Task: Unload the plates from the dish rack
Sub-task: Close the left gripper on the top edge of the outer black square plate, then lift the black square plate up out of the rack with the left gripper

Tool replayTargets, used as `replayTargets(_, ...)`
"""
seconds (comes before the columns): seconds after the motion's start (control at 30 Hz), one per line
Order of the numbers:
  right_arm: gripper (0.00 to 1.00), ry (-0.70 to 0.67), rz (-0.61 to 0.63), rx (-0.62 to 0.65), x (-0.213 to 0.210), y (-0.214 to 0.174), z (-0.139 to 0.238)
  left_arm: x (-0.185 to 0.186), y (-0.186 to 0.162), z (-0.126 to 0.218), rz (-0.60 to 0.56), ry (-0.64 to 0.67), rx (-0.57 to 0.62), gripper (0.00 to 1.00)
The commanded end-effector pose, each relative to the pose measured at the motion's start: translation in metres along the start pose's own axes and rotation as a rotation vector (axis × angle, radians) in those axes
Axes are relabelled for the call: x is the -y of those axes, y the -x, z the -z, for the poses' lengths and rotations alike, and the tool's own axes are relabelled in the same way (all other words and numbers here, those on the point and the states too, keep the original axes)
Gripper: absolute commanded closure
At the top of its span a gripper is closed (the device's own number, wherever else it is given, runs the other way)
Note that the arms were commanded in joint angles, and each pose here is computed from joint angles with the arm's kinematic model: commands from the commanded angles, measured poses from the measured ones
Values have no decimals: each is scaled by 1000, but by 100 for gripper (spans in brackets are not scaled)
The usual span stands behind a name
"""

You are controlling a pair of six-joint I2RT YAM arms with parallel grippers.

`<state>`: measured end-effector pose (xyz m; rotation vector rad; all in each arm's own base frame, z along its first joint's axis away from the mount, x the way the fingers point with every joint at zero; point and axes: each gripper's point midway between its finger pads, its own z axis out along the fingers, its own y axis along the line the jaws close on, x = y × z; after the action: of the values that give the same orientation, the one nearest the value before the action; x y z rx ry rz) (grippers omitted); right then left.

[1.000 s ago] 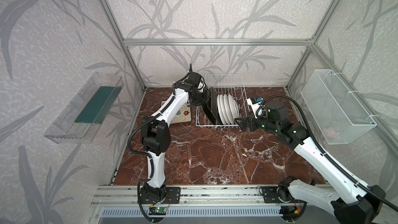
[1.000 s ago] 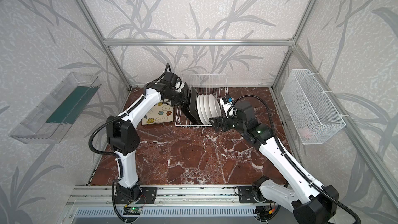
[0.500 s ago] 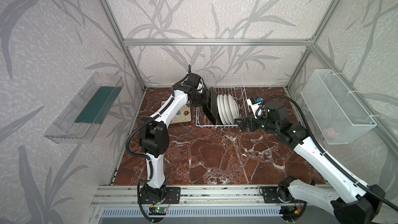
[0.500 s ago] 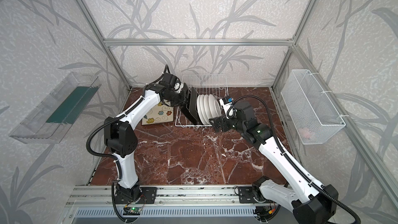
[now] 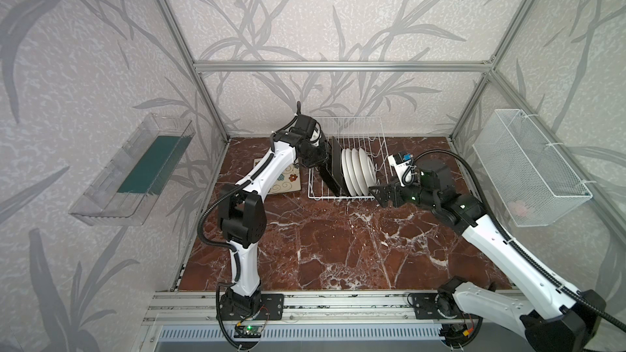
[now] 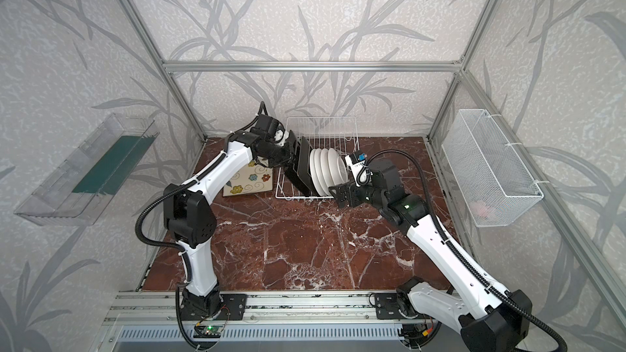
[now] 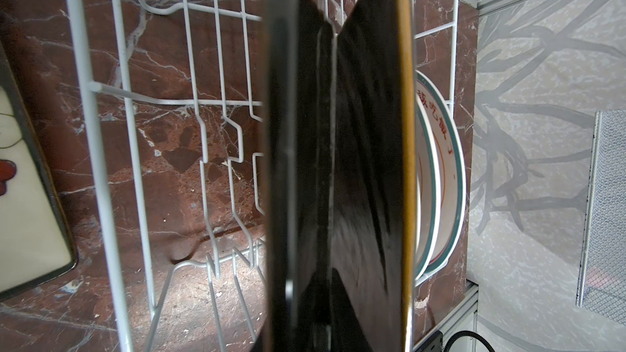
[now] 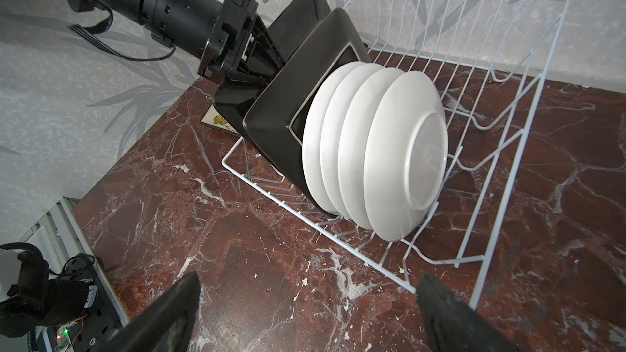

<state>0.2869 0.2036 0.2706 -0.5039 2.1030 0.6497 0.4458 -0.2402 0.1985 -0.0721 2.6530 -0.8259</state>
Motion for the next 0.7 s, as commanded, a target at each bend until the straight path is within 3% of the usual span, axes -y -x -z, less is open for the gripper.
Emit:
replayTargets(0.0, 1, 18, 5, 23, -7, 10, 5, 33, 22, 44, -64, -63, 134, 100)
replayTargets(0.67, 1, 34, -2, 36, -10, 15, 6, 52, 35, 71, -54, -131, 198, 100)
